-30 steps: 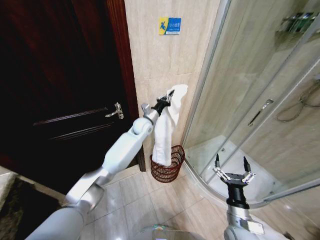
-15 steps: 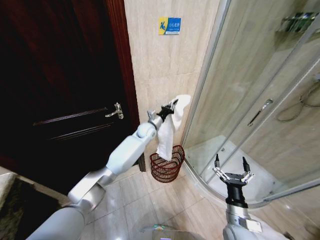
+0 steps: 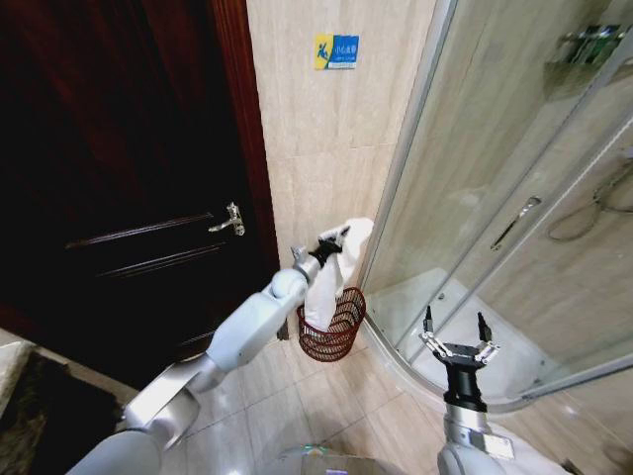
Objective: Discard the used towel into the hamper.
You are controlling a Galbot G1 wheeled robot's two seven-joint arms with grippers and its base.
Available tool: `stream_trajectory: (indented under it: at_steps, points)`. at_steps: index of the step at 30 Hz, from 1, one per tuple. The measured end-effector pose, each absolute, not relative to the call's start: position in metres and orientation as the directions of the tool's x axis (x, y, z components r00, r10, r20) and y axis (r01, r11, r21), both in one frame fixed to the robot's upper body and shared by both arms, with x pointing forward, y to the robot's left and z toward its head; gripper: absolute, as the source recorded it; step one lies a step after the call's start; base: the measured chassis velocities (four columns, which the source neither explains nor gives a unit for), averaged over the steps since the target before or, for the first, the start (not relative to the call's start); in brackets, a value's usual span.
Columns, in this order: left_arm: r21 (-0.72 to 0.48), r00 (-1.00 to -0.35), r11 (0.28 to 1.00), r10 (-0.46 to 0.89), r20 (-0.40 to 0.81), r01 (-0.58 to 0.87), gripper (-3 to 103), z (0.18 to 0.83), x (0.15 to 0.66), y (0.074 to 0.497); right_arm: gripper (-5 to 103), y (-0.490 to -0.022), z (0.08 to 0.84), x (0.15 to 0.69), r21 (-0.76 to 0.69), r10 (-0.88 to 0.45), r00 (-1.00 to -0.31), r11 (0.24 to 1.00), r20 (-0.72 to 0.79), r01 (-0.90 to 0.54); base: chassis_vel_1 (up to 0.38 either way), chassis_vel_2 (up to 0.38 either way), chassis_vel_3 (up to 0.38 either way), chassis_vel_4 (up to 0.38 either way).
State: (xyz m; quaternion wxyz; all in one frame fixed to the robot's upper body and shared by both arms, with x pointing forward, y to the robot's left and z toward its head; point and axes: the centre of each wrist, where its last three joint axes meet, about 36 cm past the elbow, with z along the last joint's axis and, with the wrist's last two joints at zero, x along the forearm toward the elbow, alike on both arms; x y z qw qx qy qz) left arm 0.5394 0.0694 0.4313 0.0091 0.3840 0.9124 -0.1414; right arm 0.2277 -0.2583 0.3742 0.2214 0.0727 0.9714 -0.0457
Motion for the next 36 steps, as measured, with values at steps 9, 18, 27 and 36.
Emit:
stream_trajectory:
  at_steps: [9, 18, 27, 36]
  points:
    - [-0.254, -0.622, 0.579, 0.771, -0.139, 0.775, 2, 0.43, 0.517, 0.031, 100, -0.263, 0.372, 0.222, -0.058, 0.13, -0.892, 0.983, -0.434, 0.172, 0.0, 0.0, 0.0, 0.0]
    - [-0.242, -0.606, 0.565, 0.778, -0.162, 0.789, 2, 0.439, 0.522, 0.023, 100, -0.263, 0.371, 0.223, -0.056, 0.136, -0.891, 0.983, -0.433, 0.177, 0.0, 0.0, 0.0, 0.0]
    - [-0.24, -0.655, 0.618, 0.745, -0.126, 0.749, 2, 0.415, 0.538, 0.038, 100, -0.264, 0.367, 0.222, -0.061, 0.136, -0.893, 0.982, -0.428, 0.179, 0.0, 0.0, 0.0, 0.0]
    - [-0.229, -0.713, 0.684, 0.697, -0.077, 0.693, 2, 0.382, 0.546, 0.06, 100, -0.263, 0.367, 0.223, -0.065, 0.13, -0.894, 0.983, -0.429, 0.174, 0.0, 0.0, 0.0, 0.0]
